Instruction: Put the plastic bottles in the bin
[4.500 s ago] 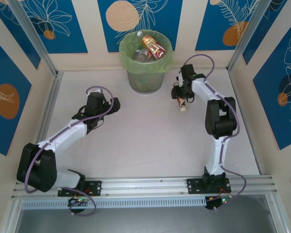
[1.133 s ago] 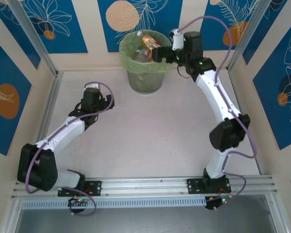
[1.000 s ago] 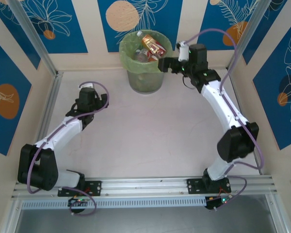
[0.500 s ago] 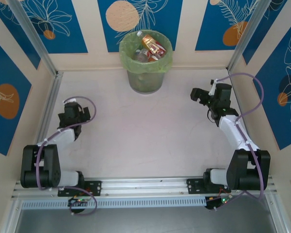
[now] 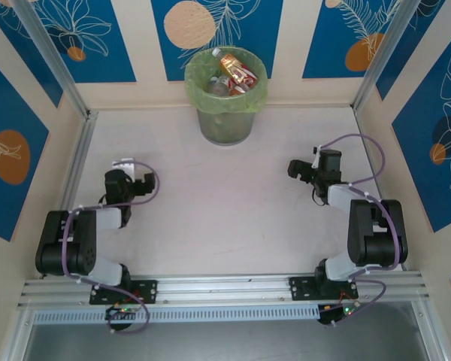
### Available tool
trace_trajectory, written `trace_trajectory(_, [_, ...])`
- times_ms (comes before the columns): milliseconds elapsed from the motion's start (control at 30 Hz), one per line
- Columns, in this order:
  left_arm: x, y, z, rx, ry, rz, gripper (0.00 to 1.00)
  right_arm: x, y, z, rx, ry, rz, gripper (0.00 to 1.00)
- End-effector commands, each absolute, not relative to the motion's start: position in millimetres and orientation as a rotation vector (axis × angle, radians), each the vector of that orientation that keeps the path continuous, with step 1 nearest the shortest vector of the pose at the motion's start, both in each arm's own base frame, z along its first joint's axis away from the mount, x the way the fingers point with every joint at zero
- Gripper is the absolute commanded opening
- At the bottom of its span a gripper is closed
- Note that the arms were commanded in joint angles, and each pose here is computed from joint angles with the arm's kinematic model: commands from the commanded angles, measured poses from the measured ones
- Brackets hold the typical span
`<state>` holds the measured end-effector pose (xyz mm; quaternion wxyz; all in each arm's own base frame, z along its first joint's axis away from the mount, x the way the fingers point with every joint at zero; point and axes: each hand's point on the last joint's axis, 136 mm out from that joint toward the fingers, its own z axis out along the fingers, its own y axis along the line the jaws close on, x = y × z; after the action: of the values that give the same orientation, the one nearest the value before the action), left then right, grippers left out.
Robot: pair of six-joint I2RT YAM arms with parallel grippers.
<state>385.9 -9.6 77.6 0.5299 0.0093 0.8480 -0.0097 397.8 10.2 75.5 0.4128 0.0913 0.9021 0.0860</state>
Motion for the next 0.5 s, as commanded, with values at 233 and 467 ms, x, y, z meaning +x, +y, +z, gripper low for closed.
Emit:
trace_trajectory(233, [390, 5, 91, -0.058, 1.927, 0.189, 1.0, 393, 55, 117, -0.175, 1.946, 0.159, 1.0])
trace_trajectory(467, [390, 4, 92, -0.056, 1.92, 0.187, 1.0, 371, 53, 110, -0.186, 1.809, 0.183, 1.0])
